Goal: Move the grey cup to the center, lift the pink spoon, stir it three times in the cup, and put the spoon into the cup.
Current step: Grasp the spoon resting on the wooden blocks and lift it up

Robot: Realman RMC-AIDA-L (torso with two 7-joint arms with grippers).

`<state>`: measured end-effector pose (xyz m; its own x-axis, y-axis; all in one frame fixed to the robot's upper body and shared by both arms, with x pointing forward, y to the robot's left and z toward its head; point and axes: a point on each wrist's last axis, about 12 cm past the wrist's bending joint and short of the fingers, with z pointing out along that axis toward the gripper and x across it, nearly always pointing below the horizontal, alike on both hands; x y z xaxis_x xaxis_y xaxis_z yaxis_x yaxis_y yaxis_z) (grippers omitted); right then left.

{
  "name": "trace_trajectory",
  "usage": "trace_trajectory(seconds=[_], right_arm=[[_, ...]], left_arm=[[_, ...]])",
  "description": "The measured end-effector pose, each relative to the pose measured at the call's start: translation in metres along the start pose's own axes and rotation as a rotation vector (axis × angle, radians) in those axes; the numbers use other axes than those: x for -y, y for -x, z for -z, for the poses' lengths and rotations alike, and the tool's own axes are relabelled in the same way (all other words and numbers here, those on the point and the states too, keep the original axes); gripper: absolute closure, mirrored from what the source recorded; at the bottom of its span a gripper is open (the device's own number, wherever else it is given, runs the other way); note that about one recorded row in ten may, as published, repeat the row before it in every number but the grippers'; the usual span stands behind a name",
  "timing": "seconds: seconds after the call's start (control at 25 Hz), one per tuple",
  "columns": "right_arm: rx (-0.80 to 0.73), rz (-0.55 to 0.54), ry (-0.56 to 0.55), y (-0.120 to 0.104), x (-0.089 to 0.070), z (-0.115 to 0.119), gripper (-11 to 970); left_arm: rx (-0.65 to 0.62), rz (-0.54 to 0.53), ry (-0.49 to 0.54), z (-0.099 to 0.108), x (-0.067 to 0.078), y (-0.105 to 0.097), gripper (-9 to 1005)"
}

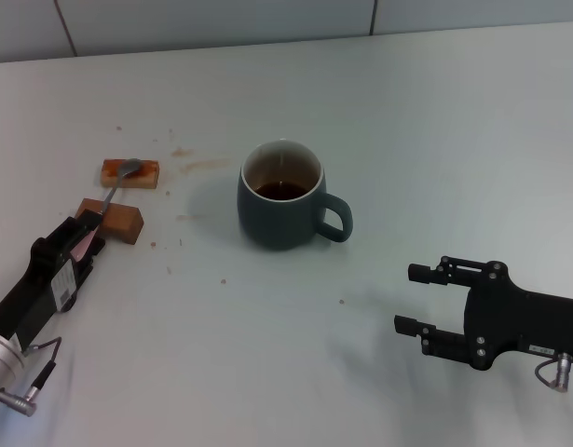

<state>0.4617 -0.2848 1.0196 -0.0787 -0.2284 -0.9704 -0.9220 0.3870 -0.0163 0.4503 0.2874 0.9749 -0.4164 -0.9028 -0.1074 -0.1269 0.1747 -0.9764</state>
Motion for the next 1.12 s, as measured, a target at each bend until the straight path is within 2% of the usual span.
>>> trace_trajectory(seconds=[0.2,0.52,0.76,1.12], right_arm=[[-0.004,-0.009,0.002,0.0001,0.0006,-0.0004,316],[-0.005,-0.009,0.002,-0.0001,0.0005,-0.0004,316],[-0.012,-0.01,-0.001,-0.001,0.0007,-0.0008,316],[-0.012,-0.012,0.001,-0.001,0.0006,-0.0013,316]], left_arm=[[0.0,0.001,0.0,-0.0004,0.0002,0.0001,539],[0.001,0.001,0.0,-0.0006,0.0002,0.0006,544],[0.002,-0.001,0.0,-0.0006,0.0004,0.0011,687],[0.0,-0.002,-0.006,-0.0006,0.001,0.0008,690]])
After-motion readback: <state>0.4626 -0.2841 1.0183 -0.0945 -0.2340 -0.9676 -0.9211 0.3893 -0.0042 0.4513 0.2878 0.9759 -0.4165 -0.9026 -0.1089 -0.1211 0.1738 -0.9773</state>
